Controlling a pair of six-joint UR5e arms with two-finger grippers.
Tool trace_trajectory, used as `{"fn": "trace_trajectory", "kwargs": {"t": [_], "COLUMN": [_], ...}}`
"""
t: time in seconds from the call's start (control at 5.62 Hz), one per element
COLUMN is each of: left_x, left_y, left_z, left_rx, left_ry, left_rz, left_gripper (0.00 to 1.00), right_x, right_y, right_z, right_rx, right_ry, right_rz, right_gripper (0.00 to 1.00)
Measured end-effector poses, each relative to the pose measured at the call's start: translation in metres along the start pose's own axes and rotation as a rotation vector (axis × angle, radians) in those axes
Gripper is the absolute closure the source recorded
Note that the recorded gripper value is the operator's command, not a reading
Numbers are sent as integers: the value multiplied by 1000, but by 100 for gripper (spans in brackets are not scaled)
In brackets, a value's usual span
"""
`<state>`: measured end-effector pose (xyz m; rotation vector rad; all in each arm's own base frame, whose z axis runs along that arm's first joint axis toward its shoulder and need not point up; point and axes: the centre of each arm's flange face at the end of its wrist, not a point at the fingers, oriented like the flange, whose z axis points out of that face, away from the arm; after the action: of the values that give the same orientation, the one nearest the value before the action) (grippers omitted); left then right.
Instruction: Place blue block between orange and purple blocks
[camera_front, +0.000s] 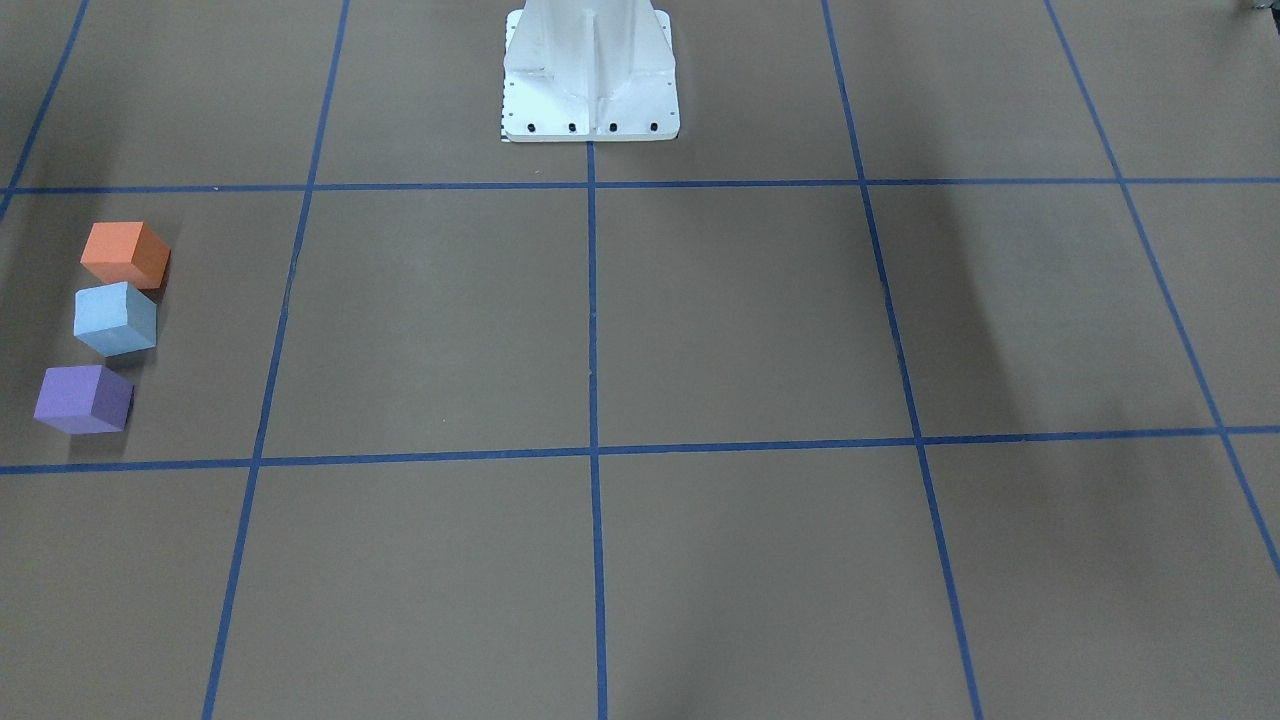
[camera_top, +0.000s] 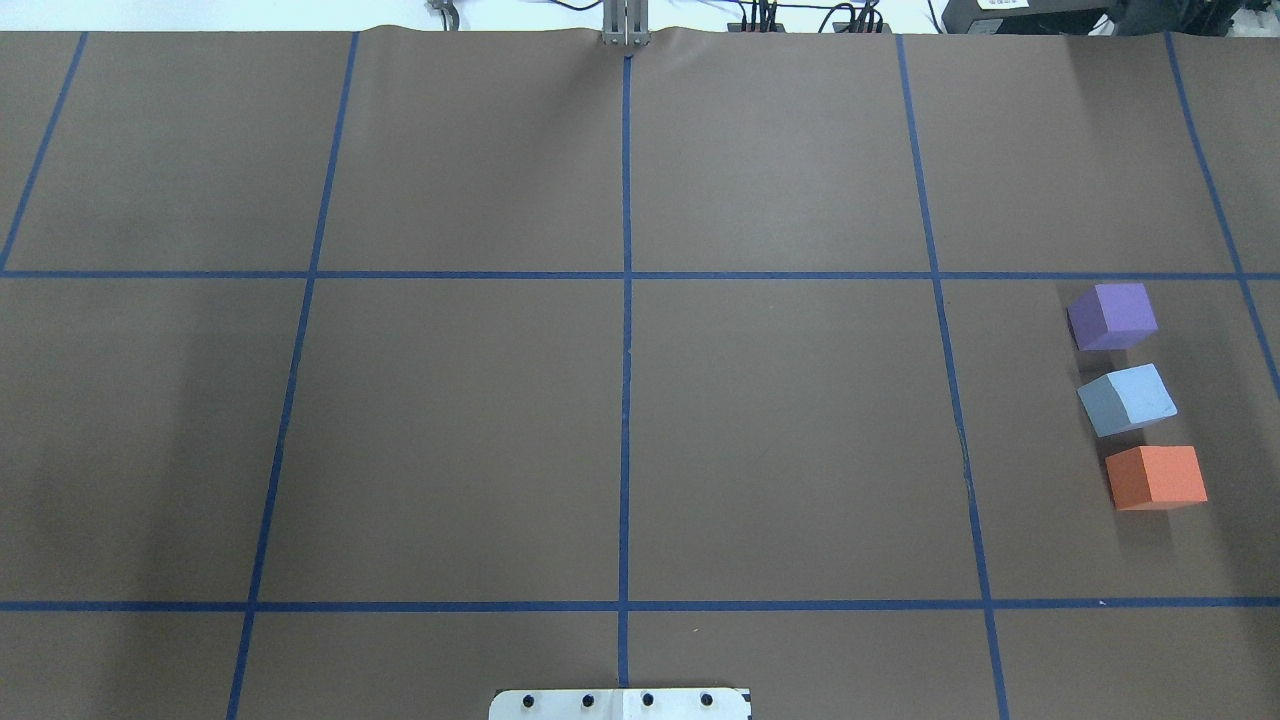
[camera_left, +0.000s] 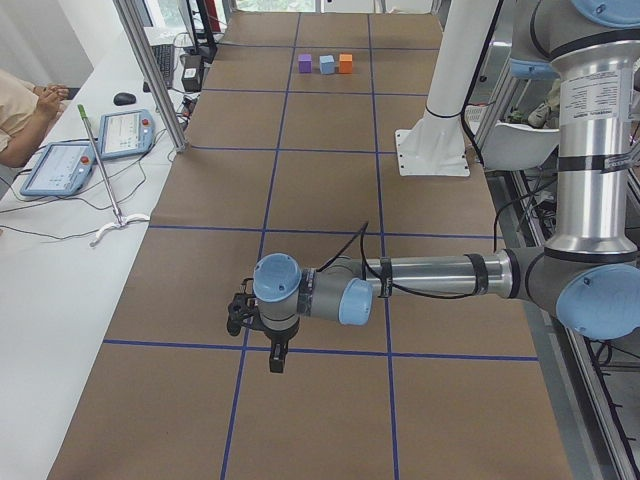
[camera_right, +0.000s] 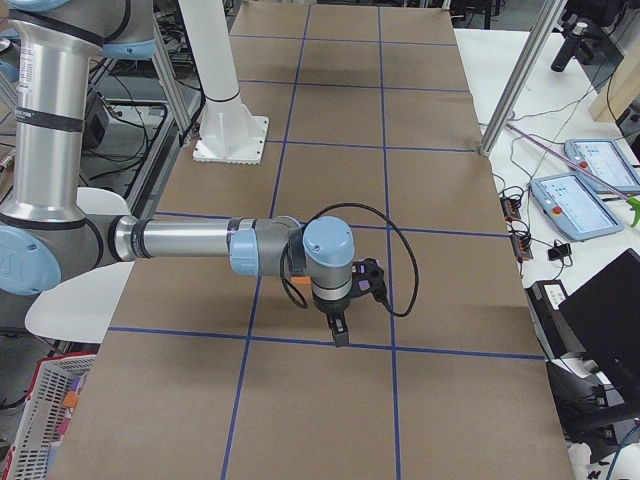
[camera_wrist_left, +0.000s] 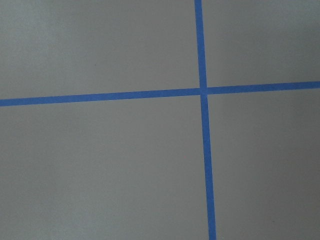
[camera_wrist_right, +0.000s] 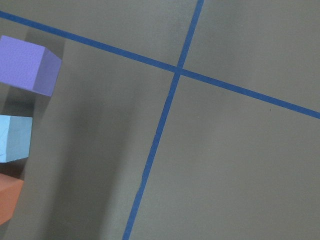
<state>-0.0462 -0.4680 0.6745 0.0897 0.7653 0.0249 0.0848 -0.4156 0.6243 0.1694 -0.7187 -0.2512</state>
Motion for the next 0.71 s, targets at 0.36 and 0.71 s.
{"fn": "trace_trajectory", "kwargs": {"t": [0.36, 0.71], "left_x": [0, 0], "left_y": [1, 1], "left_z": [1, 1], "left_rx": [-2, -2], "left_ry": [0, 1], "left_rz": [0, 0], "left_gripper": [0, 0], "right_x": [1, 2], "right_y": [1, 1], "right_z": [1, 2], "right_rx": [-2, -4], "right_ry": [0, -2], "right_rz": [2, 4], "right_gripper": [0, 0]}}
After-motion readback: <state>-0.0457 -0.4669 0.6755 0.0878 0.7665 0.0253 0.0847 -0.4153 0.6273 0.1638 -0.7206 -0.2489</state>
